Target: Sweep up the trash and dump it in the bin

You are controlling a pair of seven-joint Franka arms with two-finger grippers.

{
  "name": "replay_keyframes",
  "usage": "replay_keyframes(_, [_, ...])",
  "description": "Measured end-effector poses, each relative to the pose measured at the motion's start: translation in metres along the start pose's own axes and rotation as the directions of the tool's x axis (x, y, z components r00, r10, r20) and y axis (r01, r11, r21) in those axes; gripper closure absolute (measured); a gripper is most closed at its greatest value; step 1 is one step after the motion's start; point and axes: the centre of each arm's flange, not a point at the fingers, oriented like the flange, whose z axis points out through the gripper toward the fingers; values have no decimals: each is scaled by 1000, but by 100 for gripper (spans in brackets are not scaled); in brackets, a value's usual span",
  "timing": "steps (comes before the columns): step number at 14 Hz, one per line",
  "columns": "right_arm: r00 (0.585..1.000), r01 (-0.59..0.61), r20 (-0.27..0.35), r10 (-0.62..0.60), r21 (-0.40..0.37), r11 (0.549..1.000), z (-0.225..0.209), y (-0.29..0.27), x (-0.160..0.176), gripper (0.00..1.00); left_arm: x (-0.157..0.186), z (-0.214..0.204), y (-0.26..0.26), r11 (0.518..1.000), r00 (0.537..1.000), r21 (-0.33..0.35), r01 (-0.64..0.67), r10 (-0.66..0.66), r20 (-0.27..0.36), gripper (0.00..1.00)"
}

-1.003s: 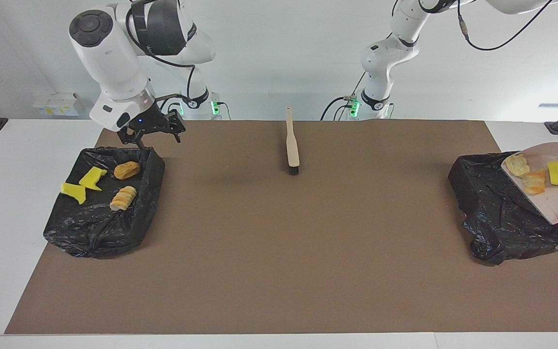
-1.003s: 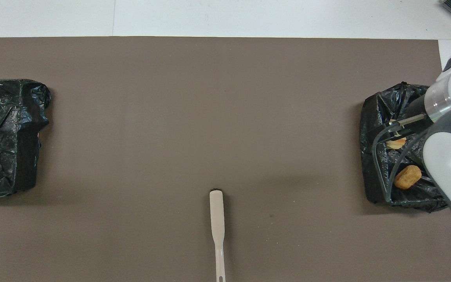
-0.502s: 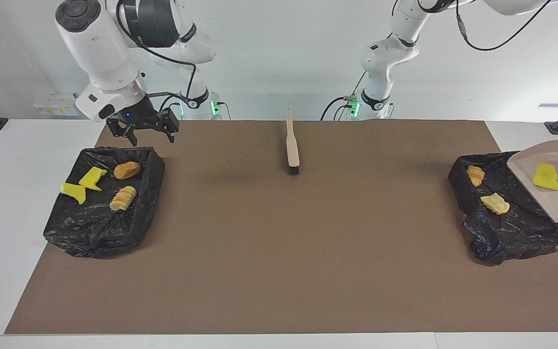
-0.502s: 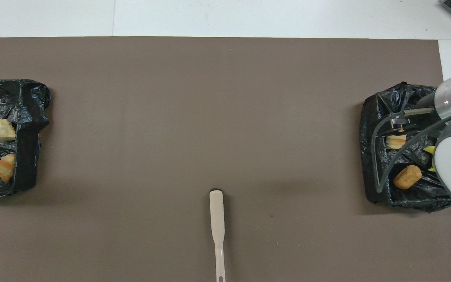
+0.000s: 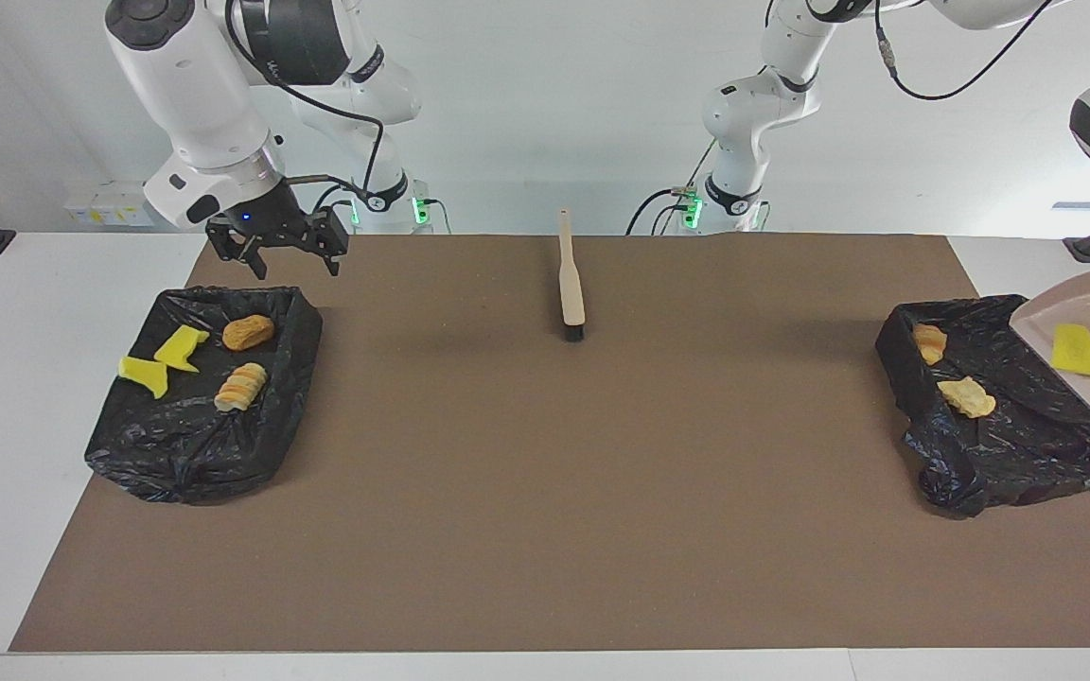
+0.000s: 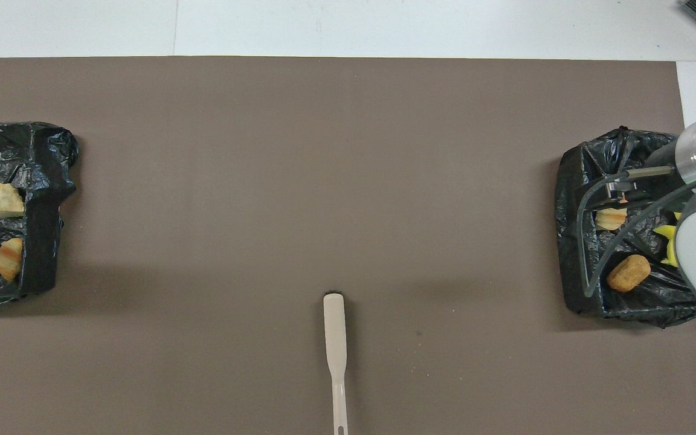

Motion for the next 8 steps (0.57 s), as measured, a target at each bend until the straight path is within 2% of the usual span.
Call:
replay_keyframes(2, [1000, -10, -8, 10, 1, 1000, -7, 6, -4, 0, 7, -11, -3, 1000, 1000, 18, 0, -1, 27, 69])
replay_keyframes(8, [1000, -29, -12, 29, 2, 1000, -9, 18, -6, 0, 20, -13, 4, 1000, 999, 9, -12, 12, 30, 69])
